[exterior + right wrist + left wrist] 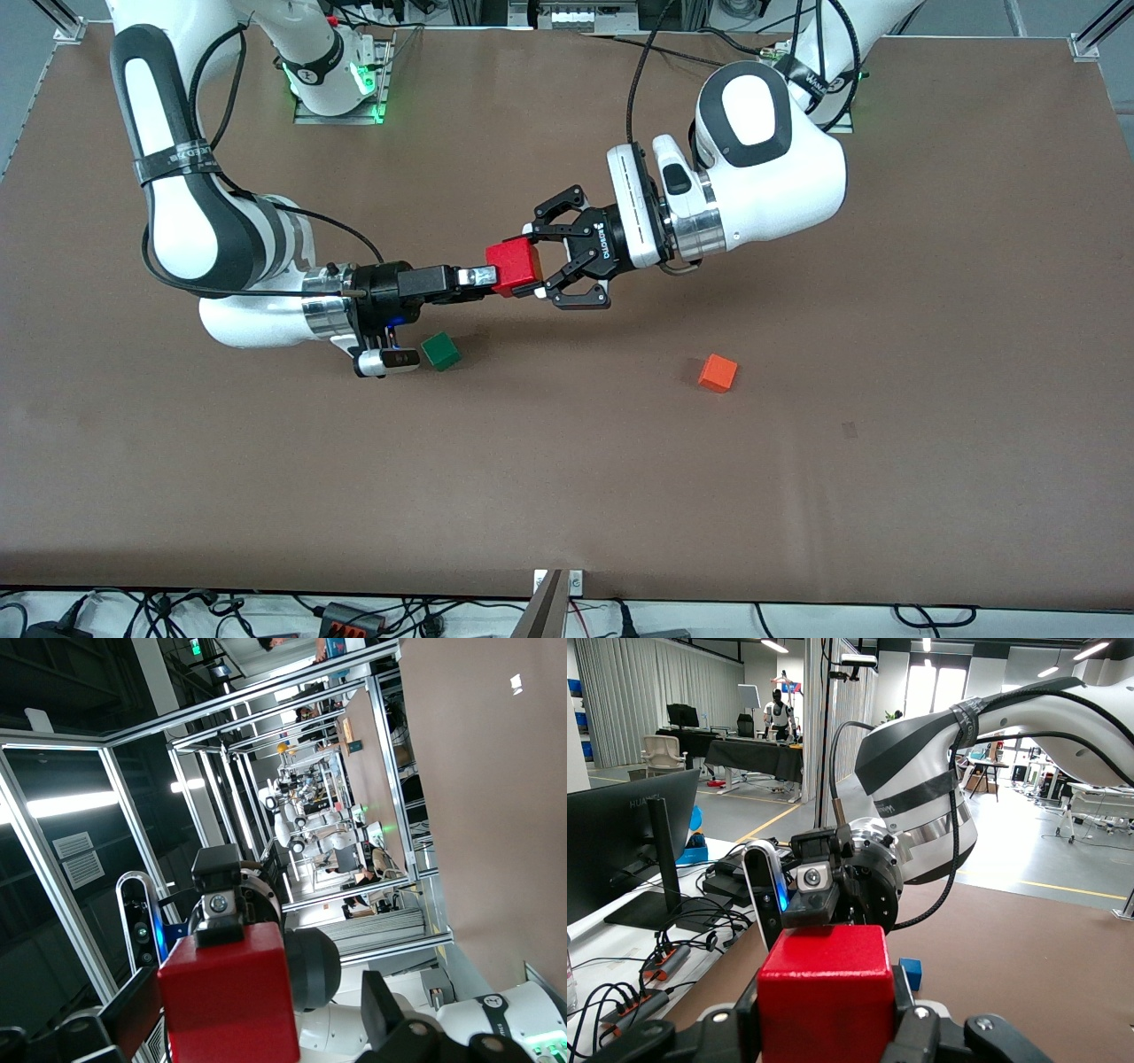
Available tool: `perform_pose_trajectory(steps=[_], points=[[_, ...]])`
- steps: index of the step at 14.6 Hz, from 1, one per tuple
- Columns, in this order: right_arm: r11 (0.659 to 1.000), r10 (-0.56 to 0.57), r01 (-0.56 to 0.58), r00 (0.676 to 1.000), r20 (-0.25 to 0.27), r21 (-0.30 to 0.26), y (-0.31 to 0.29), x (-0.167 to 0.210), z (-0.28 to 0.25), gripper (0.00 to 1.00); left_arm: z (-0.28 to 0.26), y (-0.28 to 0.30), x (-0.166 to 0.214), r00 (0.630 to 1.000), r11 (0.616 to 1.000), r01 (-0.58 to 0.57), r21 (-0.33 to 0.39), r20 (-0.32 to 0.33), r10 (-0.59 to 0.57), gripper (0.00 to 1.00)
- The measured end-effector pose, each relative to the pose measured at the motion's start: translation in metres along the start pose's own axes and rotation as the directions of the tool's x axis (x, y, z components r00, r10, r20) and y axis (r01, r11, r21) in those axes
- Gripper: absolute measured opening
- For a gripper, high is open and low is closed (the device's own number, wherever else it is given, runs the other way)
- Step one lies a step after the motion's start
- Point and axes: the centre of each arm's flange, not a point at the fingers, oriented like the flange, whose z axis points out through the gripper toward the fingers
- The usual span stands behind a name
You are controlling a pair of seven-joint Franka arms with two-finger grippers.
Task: Pass red block to right arm, stack on blue
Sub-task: 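Close the right gripper on the red cube, open the left gripper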
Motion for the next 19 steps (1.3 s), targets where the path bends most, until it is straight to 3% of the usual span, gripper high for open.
perform_pose_trajectory(steps=[7,10,17,19], points=[[1.0,0.004,-0.004,1.0,0.011,0.019,-0.0011,-0.003,0.0137,0.96,0.0007,-0.0001,-0.002,1.0,1.0,0.003,-0.001,0.002,-0.003,0.56],[0.999,0.021,-0.021,1.0,0.009,0.026,-0.0029,-0.0025,0.0134,0.61,0.001,-0.0001,-0.0026,1.0,1.0,0.009,-0.001,0.001,-0.009,0.56],[0.999,0.02,-0.021,1.0,0.008,0.026,-0.0033,-0.0023,0.0133,0.59,0.001,-0.0004,-0.0031,1.0,1.0,0.024,0.0,-0.005,-0.024,0.56],[0.999,0.033,-0.033,0.999,0.007,0.033,-0.0054,-0.002,0.0134,0.56,0.0012,-0.0007,-0.0056,1.0,1.0,-0.001,0.0,-0.001,0.001,0.7]])
